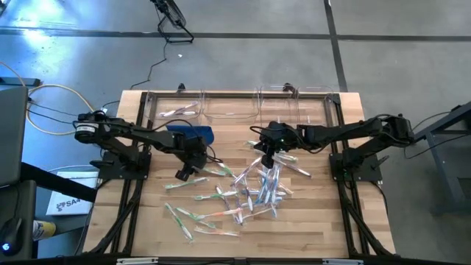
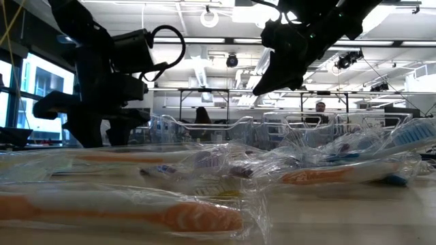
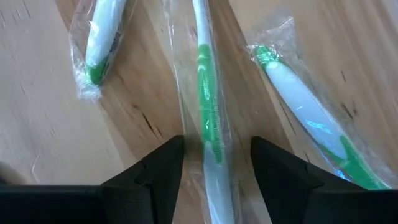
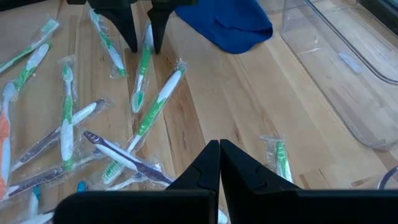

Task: Pick & Place Toothbrushes
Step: Put the green toothbrush into the middle left transparent bin

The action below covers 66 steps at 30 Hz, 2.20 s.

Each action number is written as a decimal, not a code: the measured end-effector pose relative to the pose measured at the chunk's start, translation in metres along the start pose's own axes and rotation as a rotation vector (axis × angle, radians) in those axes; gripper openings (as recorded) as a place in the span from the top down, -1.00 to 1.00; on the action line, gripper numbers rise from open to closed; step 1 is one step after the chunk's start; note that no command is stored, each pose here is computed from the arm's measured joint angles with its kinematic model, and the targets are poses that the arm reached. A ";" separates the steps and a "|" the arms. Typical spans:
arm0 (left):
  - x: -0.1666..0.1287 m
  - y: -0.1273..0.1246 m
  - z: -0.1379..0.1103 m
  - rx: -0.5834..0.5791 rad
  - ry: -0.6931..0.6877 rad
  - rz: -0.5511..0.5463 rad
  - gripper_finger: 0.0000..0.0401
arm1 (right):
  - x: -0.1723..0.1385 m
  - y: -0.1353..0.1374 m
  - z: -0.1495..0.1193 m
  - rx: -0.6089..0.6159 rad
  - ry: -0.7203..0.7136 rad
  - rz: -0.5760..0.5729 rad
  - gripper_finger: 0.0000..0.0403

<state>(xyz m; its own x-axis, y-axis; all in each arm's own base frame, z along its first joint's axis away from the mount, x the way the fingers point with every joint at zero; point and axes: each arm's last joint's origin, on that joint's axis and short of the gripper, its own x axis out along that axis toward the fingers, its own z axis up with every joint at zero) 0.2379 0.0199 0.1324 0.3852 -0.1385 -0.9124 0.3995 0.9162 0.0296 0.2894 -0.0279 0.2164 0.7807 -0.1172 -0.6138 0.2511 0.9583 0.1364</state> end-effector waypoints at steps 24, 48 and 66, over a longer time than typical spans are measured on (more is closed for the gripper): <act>0.002 0.000 0.000 0.000 -0.001 -0.003 0.10 | 0.000 0.000 0.000 0.000 0.000 0.000 0.98; 0.003 0.001 0.003 0.009 -0.042 0.005 0.67 | 0.000 0.000 0.000 -0.003 0.000 0.000 0.98; 0.002 0.001 0.003 0.009 -0.041 0.004 0.86 | 0.000 0.000 0.000 -0.003 0.000 0.000 0.98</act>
<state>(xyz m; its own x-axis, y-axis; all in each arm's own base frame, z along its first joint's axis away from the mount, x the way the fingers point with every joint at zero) 0.2419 0.0197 0.1317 0.4208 -0.1505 -0.8946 0.4051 0.9135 0.0369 0.2894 -0.0279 0.2164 0.7808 -0.1168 -0.6138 0.2489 0.9592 0.1340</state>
